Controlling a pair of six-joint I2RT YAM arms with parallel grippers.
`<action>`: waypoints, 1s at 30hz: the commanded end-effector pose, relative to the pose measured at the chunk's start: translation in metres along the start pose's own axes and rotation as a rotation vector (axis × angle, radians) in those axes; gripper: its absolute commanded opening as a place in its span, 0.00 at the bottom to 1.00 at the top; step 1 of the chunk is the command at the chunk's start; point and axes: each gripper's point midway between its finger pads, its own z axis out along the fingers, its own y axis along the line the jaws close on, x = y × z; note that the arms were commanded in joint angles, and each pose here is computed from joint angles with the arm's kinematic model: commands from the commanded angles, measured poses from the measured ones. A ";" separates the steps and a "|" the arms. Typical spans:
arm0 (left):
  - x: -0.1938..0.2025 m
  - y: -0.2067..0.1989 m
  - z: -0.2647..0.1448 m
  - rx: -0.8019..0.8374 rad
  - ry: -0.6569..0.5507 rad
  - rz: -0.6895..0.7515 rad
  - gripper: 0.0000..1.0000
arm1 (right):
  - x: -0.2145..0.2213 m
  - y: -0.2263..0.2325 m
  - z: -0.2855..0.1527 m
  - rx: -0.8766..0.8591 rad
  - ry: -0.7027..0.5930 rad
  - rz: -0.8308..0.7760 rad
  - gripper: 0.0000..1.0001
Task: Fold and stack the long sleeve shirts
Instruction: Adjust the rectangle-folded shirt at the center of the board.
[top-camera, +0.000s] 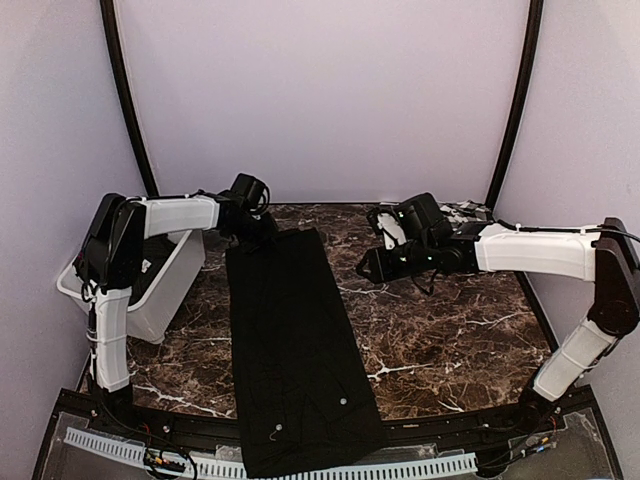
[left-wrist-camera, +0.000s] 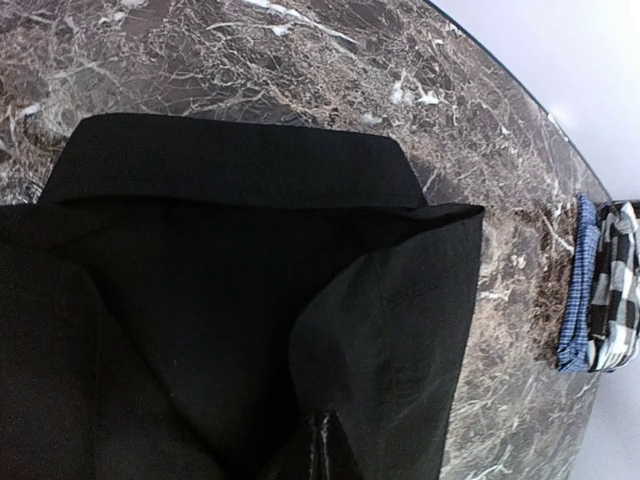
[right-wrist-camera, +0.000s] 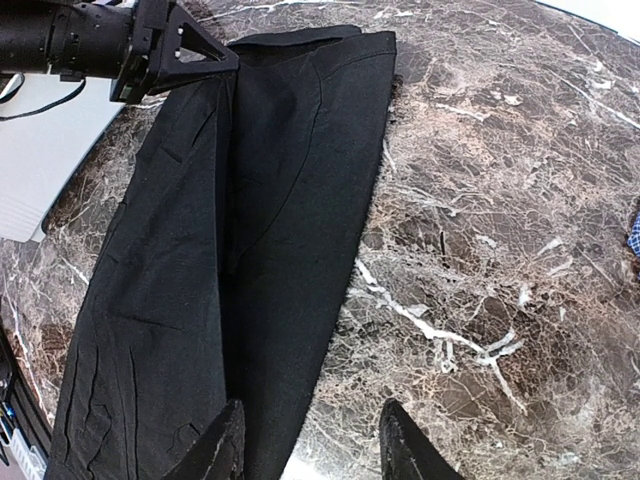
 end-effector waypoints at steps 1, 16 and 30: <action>0.014 0.028 0.009 -0.150 0.092 0.210 0.00 | -0.005 0.000 -0.002 -0.005 -0.021 -0.004 0.43; -0.027 -0.031 0.018 0.002 0.002 0.266 0.43 | 0.002 0.000 0.000 -0.010 0.007 -0.008 0.43; -0.006 -0.022 -0.020 -0.003 0.050 0.263 0.28 | 0.003 -0.001 0.001 0.001 0.030 -0.005 0.43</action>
